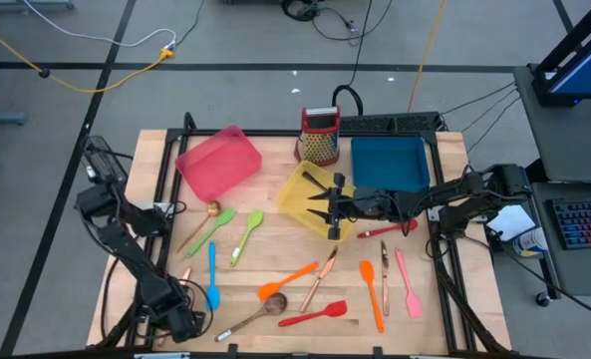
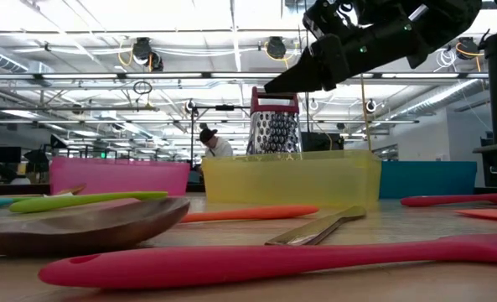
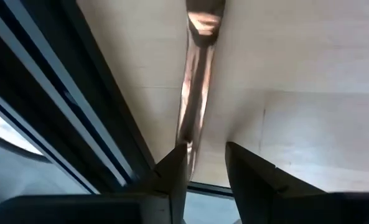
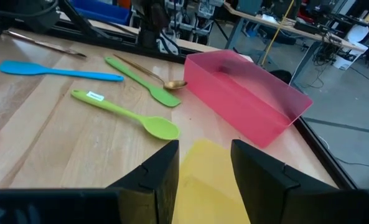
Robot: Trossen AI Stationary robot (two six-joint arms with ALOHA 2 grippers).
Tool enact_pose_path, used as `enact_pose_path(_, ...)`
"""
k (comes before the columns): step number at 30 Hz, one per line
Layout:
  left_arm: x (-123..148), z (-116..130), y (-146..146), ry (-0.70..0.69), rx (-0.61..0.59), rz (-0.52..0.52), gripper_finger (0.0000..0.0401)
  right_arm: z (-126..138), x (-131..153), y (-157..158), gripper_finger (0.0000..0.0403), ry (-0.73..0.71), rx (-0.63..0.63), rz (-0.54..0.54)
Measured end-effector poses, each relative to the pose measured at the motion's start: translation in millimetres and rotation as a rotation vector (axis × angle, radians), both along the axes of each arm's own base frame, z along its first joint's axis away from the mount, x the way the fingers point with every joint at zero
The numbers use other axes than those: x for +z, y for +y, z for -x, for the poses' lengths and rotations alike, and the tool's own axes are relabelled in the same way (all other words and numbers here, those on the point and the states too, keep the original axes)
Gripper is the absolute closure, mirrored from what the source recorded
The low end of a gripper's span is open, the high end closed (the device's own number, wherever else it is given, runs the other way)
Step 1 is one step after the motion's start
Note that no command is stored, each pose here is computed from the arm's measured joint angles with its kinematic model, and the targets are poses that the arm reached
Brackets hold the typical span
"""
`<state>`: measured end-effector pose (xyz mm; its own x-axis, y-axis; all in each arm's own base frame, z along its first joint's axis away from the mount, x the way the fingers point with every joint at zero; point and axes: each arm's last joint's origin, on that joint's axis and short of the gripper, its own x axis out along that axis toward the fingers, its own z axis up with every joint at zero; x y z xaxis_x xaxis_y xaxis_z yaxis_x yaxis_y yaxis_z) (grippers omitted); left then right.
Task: Pick & Place Kitchen Items
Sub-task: Put the brown table knife into the yellow bin
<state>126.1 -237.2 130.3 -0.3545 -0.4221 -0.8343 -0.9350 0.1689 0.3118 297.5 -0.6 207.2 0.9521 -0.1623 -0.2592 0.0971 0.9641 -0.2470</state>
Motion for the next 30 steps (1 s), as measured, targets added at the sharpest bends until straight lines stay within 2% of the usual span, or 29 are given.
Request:
enact_pose_path(6, 2, 3, -1, 0.003, -0.003, 0.001, 0.0288, 0, 0, 0, 0.0264, 0.001, 0.001, 0.003)
enact_pose_path(14, 2, 9, -2, -0.020, -0.010, -0.058, 0.0288, 0, 0, 0, 0.0264, 0.002, 0.003, 0.010)
enact_pose_path(18, 2, 10, -1, -0.137, -0.049, -0.106, 0.0288, 0, 0, 0, 0.0264, 0.002, 0.003, 0.010)
enact_pose_path(30, -1, 2, 8, -0.284, -0.024, -0.227, 0.0288, 0, 0, 0, 0.0264, 0.002, 0.001, 0.000)
